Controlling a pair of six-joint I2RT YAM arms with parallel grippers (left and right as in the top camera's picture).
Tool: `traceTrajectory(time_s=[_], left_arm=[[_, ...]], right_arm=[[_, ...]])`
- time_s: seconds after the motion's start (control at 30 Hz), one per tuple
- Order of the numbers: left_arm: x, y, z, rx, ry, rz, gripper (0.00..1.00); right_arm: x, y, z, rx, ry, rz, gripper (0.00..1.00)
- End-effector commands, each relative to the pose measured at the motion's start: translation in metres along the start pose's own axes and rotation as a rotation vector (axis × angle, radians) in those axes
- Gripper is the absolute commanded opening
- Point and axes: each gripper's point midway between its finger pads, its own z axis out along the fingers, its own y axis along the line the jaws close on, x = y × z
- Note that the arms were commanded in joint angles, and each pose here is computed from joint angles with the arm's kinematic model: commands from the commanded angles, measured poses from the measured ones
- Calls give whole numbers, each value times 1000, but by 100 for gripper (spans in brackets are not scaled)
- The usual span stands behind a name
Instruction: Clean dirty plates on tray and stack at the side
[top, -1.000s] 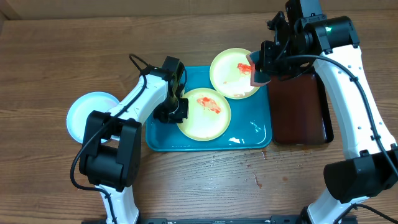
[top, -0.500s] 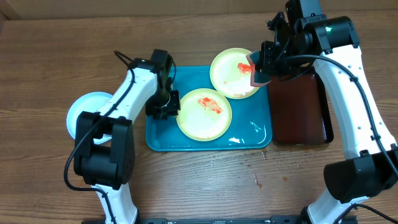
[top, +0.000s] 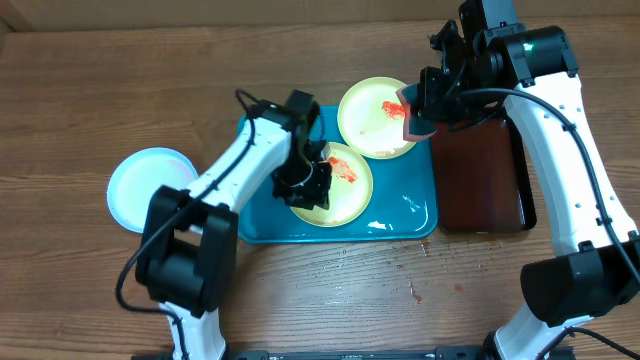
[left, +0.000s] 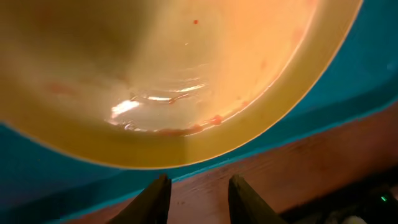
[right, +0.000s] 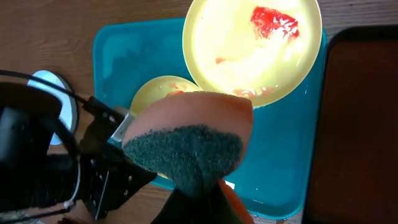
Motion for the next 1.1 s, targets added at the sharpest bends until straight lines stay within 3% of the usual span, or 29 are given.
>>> traceTrajectory(time_s=[0.0, 0.13, 0.27, 0.53, 0.63, 0.73, 0.87, 1.07], left_arm=[[-7, 8, -46, -186, -209, -74, 34], [-1, -6, -63, -249, -331, -61, 38], [-1, -21, -38, -194, -332, -55, 44], [9, -19, 11, -101, -241, -361, 20], [10, -19, 13, -90, -243, -494, 22], [8, -16, 14, -95, -263, -592, 34], [5, -9, 14, -121, -304, -699, 22], [4, -7, 14, -142, -353, -794, 22]], right_arm=[[-1, 3, -5, -5, -15, -17, 4], [-1, 3, -5, -5, -15, -17, 4], [-1, 3, -5, -5, -16, -17, 4], [-1, 3, -5, -5, -16, -17, 4], [-1, 4, -5, -5, -15, -17, 4], [-1, 3, -5, -5, -16, -17, 4], [-1, 4, -5, -5, -15, -17, 4], [-1, 4, -5, -5, -15, -17, 4]])
